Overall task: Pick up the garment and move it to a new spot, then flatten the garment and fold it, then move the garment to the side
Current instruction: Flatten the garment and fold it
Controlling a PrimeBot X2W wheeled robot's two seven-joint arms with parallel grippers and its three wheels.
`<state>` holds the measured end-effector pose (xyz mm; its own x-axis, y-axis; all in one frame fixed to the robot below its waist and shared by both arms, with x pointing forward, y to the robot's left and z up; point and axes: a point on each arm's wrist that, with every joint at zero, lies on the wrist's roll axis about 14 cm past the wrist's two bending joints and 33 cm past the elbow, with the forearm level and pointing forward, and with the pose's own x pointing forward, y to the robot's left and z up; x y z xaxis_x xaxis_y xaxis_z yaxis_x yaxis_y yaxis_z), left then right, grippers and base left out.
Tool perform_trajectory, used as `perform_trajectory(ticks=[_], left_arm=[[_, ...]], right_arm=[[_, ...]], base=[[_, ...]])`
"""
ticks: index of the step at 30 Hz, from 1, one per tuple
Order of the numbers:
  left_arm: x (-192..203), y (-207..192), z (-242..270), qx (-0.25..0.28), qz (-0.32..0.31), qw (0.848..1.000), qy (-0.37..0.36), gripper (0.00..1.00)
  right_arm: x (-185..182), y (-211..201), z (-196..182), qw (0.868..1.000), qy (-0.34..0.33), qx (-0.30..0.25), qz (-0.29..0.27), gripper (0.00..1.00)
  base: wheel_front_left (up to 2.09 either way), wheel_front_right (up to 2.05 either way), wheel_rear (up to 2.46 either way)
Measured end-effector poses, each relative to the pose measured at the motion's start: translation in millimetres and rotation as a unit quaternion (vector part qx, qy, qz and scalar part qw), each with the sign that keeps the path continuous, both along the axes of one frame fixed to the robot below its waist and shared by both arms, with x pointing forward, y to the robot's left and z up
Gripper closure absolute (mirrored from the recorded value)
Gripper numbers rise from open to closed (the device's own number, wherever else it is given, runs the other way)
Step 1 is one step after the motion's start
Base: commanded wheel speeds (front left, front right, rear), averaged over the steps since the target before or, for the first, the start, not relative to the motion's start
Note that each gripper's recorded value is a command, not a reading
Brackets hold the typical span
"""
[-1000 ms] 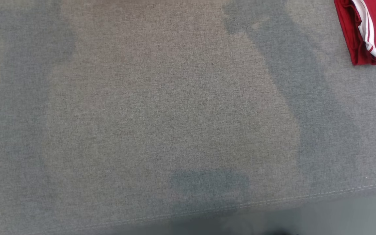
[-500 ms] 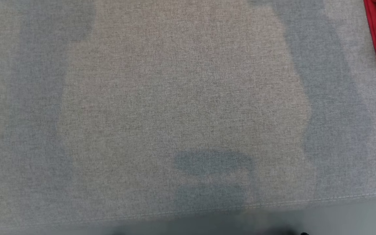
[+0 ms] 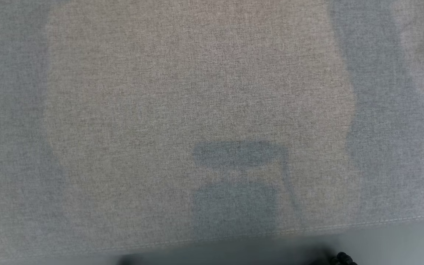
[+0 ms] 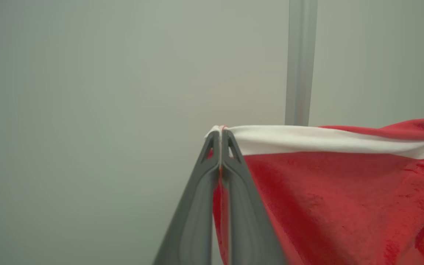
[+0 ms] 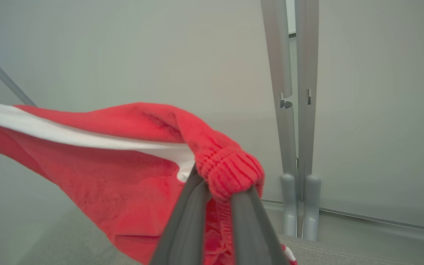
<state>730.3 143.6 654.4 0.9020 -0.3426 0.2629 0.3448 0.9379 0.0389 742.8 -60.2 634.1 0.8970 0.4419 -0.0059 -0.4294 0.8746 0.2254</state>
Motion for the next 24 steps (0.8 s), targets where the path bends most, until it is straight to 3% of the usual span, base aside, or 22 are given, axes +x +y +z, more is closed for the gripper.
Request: perform_trajectory(ticks=[6,20,24], left_arm=[[3,0,-14,0.011,-0.003,1.0,0.01,1.0],[-17,4,-77,0.049,-0.031,0.997,0.061,1.0],[-27,17,-75,0.028,-0.027,0.998,0.059,1.0]], right_arm=[[2,-3,-13,1.0,0.023,0.007,0.009,1.0],[-33,17,-72,0.99,0.088,-0.051,0.095,1.0],[-46,13,-80,0.988,0.096,-0.052,0.108,1.0]], base=[[0.0,0.0,0.0],[0.0,0.0,0.0],[0.0,0.0,0.0]])
